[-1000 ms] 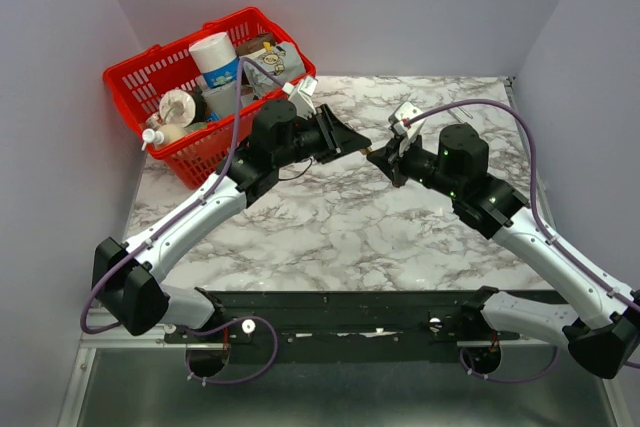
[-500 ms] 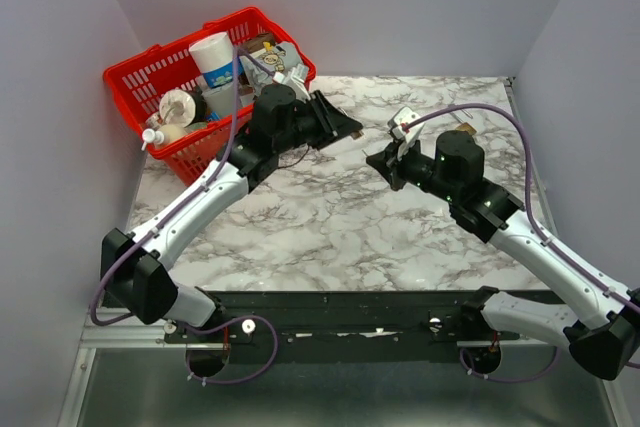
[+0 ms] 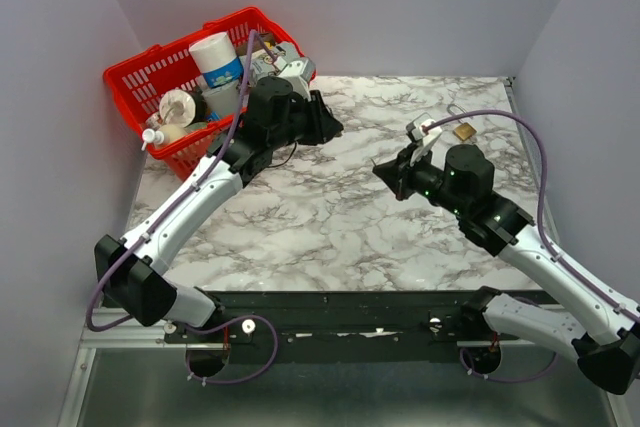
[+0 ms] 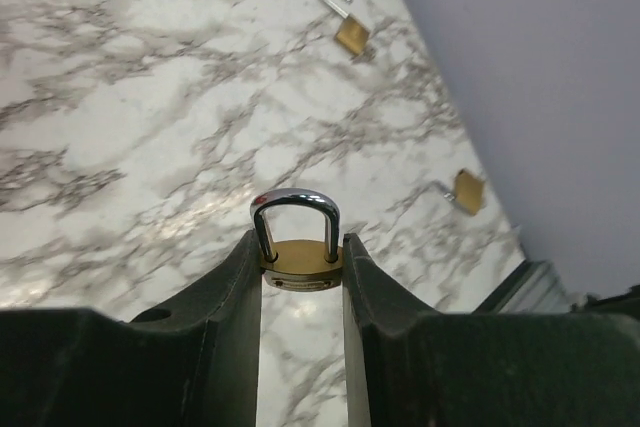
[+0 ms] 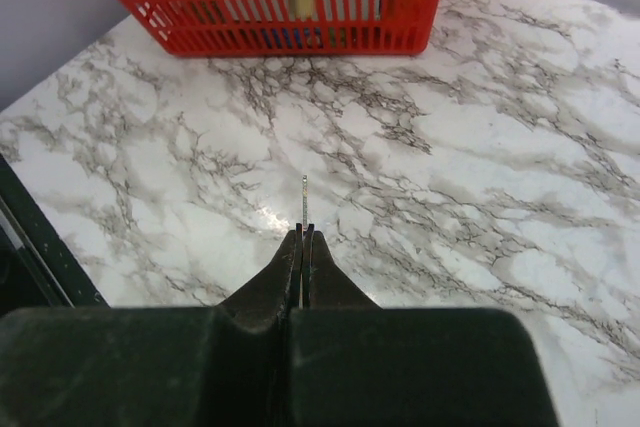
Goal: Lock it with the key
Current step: Place the lock at the center of the board.
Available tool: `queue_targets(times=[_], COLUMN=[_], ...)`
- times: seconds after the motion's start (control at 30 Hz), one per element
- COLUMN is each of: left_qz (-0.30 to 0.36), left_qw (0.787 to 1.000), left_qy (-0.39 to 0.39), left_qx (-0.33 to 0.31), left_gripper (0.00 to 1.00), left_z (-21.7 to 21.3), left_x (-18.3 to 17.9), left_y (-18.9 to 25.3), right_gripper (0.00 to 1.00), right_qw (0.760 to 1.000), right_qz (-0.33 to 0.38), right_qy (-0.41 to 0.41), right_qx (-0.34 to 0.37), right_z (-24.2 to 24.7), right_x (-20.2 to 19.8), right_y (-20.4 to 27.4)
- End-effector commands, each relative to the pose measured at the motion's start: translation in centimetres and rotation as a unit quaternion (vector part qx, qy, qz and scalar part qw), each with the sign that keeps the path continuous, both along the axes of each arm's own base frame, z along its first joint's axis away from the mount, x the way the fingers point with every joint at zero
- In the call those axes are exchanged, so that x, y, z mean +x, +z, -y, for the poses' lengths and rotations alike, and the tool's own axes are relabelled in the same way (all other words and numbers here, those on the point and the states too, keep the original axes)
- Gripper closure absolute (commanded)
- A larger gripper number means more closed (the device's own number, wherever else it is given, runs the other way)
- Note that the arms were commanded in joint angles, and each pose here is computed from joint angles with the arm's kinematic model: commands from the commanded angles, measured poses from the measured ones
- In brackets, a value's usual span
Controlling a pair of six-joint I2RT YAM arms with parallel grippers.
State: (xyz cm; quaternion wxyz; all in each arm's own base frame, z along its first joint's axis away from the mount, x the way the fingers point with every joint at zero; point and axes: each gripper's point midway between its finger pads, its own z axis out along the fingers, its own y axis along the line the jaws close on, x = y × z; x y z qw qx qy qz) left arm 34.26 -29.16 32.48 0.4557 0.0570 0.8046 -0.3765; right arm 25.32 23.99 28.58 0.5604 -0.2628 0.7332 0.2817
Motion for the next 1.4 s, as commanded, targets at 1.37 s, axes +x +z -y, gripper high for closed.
queue_targets(times=[1.37], left_qz=[-0.222], left_qw=[0.922], left_qy=[0.167], left_qx=[0.269], left_gripper=[0.80], left_z=[-7.0], left_x=[2.3], left_y=[-28.5], right_gripper=[0.99], right_qw=[0.968], right_qz=[-0.214], right_qy=[-0.130], right_qx=[0.014], right_z=[-0.2], right_x=[7.0], right_y=[-11.7])
